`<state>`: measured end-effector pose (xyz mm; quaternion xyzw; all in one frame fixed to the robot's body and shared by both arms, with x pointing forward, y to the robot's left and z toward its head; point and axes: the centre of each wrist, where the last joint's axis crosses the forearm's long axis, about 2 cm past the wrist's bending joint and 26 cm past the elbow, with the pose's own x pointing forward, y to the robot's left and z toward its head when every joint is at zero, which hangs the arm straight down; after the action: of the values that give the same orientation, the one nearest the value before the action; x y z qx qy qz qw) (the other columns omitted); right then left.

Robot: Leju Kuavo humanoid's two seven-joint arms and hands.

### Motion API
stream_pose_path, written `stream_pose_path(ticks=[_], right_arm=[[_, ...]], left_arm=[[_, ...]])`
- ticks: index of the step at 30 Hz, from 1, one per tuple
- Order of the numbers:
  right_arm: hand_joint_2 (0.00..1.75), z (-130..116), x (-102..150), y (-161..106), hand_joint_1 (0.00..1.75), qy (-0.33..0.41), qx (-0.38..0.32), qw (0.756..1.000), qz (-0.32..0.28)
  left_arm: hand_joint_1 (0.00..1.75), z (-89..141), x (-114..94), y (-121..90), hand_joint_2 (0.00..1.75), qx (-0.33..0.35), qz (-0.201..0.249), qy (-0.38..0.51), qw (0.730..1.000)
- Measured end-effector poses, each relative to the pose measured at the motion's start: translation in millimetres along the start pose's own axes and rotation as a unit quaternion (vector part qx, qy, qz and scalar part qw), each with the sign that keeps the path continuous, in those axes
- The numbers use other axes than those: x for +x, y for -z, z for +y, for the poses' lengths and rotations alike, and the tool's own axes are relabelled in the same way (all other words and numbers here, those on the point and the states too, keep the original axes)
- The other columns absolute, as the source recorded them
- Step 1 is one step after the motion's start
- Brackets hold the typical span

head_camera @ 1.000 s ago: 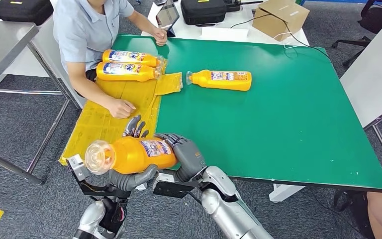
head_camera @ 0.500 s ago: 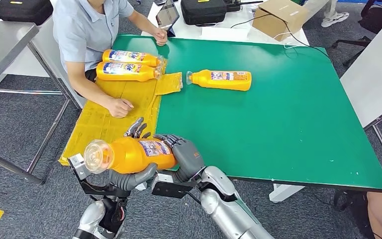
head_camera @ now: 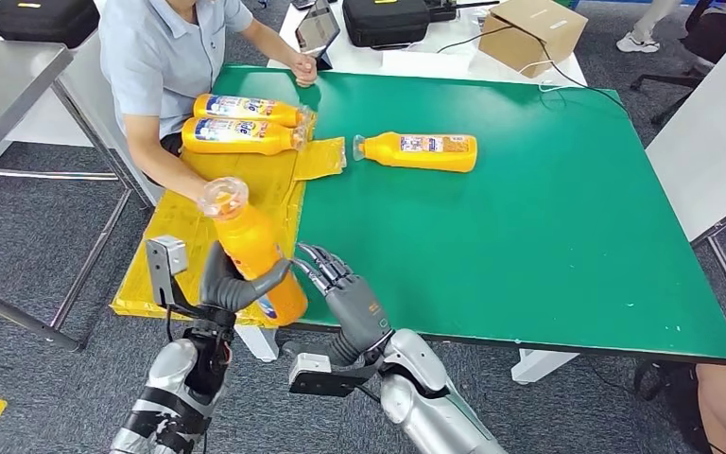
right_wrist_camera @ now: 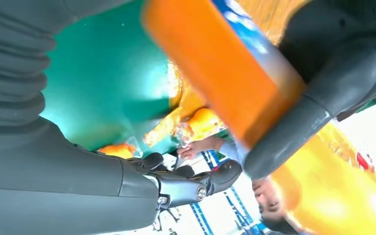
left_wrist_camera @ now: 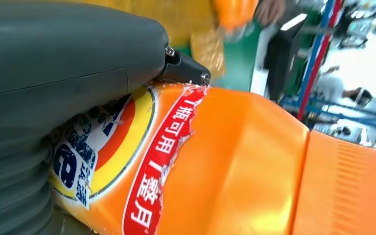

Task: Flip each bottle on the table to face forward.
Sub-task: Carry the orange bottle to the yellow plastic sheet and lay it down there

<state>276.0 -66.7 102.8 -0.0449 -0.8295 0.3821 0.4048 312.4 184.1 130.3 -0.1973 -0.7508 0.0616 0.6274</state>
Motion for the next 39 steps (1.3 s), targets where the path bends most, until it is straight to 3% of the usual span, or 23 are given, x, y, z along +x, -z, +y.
stream_pose_path(ticks=[5,8,12,16,21,26,31,39], right_arm=[[0.0,-2,-2,-4,0.0,-0.001,-0.01,1.0,0.0],[0.0,-2,-3,-6,0.0,-0.007,-0.016,1.0,0.0],[0.0,-1,-3,-8,0.0,-0.015,-0.017,1.0,0.0],[0.0,-2,-2,-7,0.0,-0.015,-0.012,1.0,0.0],[0.0,-2,-1,-6,0.0,-0.009,-0.004,1.0,-0.001],[0.0,-3,-1,-5,0.0,-0.008,-0.005,1.0,-0.002],[0.0,-1,2,-2,0.0,0.009,0.012,1.0,-0.01],[0.0,2,9,5,0.0,0.032,0.022,0.999,-0.027]], left_arm=[[1.75,31,11,12,1.75,0.05,-0.003,0.046,0.998],[1.75,52,19,21,1.75,0.099,-0.021,0.139,0.985],[1.75,77,33,34,1.75,0.139,-0.055,0.336,0.93],[1.75,92,42,44,1.75,0.126,-0.053,0.452,0.881],[1.75,103,46,56,1.75,0.096,-0.028,0.551,0.829],[1.75,108,47,62,1.75,0.085,-0.012,0.575,0.814],[1.75,112,42,78,1.75,0.01,0.061,0.633,0.771],[1.75,110,21,84,1.75,-0.051,0.131,0.643,0.753]])
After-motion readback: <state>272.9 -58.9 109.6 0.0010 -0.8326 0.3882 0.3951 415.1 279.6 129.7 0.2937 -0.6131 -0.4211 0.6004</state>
